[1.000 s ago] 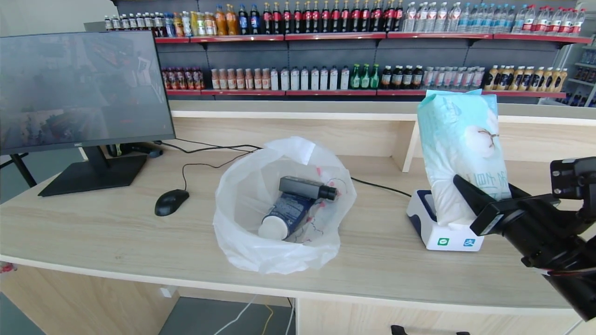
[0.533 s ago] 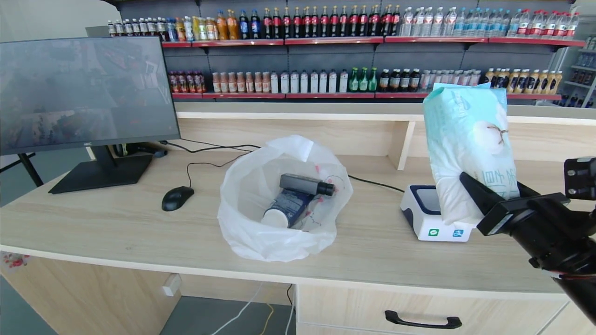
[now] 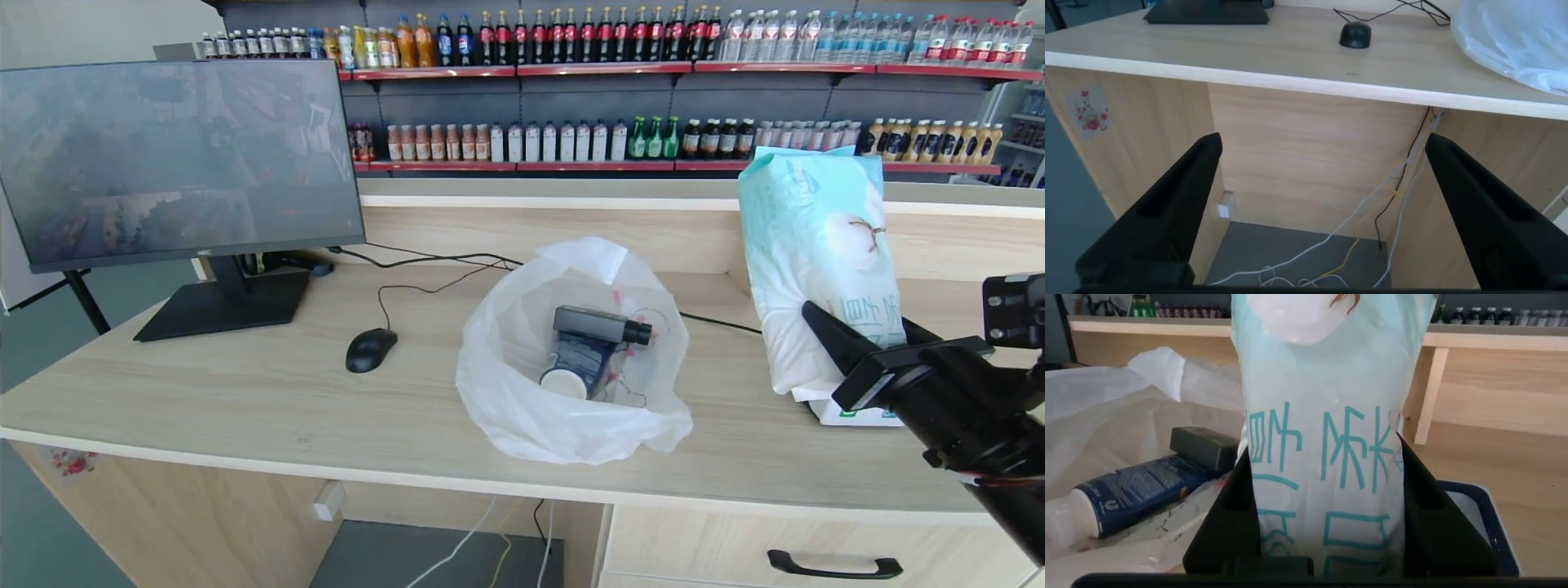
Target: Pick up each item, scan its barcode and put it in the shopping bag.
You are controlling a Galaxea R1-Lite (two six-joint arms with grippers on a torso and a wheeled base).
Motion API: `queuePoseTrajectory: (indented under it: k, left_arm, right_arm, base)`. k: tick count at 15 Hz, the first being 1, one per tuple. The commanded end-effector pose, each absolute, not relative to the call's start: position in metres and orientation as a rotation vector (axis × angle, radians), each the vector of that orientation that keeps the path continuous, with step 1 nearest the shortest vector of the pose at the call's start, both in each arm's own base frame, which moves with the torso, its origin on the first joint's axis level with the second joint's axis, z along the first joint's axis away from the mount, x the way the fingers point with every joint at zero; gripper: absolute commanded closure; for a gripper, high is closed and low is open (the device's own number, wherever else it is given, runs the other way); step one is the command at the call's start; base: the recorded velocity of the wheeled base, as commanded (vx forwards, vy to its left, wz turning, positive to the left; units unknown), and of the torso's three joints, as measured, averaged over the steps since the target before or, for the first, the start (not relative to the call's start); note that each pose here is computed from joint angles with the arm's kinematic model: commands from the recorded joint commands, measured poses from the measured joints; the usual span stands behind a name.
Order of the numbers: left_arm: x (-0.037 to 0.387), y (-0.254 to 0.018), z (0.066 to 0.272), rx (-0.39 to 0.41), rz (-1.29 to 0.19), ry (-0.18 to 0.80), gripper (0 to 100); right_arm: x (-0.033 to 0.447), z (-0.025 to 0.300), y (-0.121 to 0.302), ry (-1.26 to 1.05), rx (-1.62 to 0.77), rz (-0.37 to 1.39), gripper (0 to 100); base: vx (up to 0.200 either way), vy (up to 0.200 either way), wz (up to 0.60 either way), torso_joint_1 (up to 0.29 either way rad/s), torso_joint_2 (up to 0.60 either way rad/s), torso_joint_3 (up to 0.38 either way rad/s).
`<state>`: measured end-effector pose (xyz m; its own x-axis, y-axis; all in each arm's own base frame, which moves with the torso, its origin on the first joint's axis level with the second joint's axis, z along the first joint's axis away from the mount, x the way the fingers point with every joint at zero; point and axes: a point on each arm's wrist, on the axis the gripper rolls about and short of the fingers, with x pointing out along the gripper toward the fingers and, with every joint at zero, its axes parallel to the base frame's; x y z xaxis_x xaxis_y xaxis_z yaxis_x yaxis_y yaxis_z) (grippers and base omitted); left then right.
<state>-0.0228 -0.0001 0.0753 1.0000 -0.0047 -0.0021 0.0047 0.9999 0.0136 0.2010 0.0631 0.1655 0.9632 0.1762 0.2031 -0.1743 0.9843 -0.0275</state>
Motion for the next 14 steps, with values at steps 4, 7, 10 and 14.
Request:
queuePoseTrajectory:
  k: [4,7,10,14]
  left_arm:
    - [-0.023,0.0,0.075,0.014,-0.005,0.002,0]
    - [-0.023,0.0,0.075,0.014,-0.005,0.0,0]
    - [-0.023,0.0,0.075,0.015,-0.005,0.0,0]
    - [-0.023,0.0,0.075,0.014,-0.005,0.0,0]
  right_arm:
    - [0.201,0.165,0.063,-0.202,-0.008,0.178,100]
    - [0.203,0.17,0.064,-0.226,0.004,0.176,100]
    - [0.205,0.173,0.065,-0.236,0.065,0.192,100]
    - [0.227,0.177,0.092,-0.231,0.275,0.304,100]
  base:
    - [0.0,0.2,0.0,0.002,0.0,0.002]
    - [0.0,0.133,0.0,0.002,0.0,0.002]
    - [0.0,0.0,0.0,0.0,0.0,0.0]
    - [0.0,0.0,0.0,0.0,0.0,0.0]
